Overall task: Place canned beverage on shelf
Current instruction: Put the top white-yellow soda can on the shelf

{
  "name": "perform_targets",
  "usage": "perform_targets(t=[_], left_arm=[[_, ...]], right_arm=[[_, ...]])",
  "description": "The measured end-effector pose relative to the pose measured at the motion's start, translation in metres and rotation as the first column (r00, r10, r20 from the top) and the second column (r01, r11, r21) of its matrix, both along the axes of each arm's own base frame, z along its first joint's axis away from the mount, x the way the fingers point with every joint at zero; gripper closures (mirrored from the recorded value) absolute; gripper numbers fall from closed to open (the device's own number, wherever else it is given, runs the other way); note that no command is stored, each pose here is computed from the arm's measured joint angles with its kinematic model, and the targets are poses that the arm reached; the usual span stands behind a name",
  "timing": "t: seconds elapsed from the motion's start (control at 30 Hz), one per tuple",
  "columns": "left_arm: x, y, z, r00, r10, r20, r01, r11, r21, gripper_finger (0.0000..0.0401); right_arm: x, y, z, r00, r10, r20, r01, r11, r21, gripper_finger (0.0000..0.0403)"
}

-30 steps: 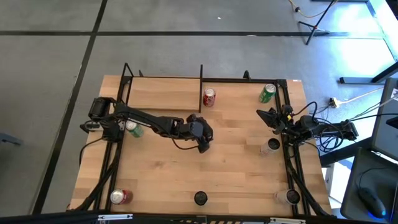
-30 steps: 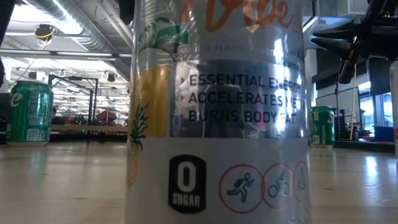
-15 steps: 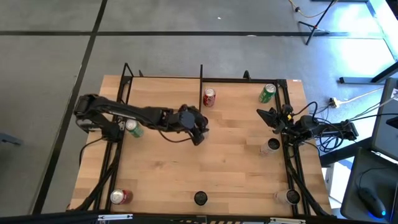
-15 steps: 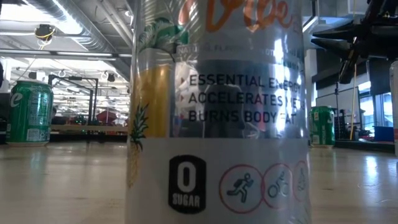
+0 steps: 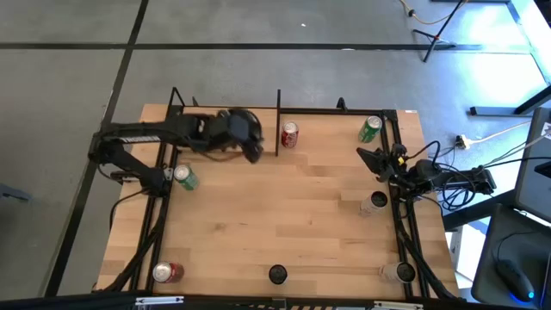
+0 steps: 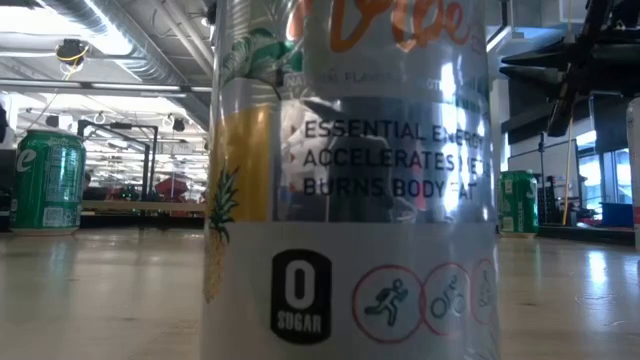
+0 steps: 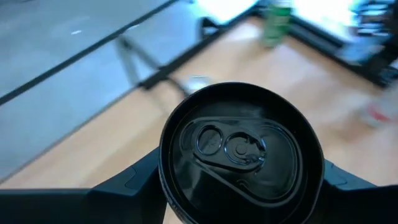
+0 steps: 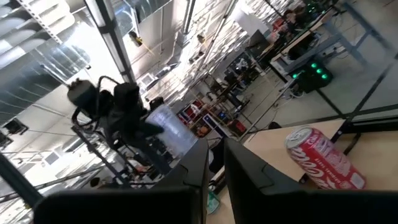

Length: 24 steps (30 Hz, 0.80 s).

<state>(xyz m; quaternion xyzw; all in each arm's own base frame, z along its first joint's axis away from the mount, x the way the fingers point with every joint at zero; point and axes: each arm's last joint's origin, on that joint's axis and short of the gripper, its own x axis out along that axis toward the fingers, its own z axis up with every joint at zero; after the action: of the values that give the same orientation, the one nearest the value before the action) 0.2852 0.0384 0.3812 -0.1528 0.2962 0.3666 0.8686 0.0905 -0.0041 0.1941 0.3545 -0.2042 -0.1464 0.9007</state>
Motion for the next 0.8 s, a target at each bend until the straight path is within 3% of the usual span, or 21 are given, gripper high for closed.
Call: perform_targets(t=[0.13,0.33,0.6,0.8], left_arm=[[-0.027,0.035,0.003,0.987,0.143,-0.078,-0.144,0.99,-0.008,0.0176],[-0.061,0.09,-0.005,0.93,0.324,-0.172,-0.33,0.944,-0.01,0.0175],[-0.096,0.147,-0.044,0.863,0.426,-0.272,-0.459,0.885,-0.071,0.0175],[-0.114,0.176,-0.056,0.863,0.452,-0.225,-0.476,0.877,-0.066,0.0174]], right_arm=[[0.0,-0.001,0.0,1.0,-0.026,-0.004,0.026,1.0,0.007,0.0361],[-0.001,-0.003,-0.001,0.995,-0.1,-0.021,0.1,0.995,0.005,0.0361],[-0.001,-0.003,-0.002,0.991,-0.132,-0.029,0.132,0.991,0.012,0.0361],[-0.001,-0.004,-0.004,0.984,-0.168,-0.052,0.169,0.986,0.017,0.0361]])
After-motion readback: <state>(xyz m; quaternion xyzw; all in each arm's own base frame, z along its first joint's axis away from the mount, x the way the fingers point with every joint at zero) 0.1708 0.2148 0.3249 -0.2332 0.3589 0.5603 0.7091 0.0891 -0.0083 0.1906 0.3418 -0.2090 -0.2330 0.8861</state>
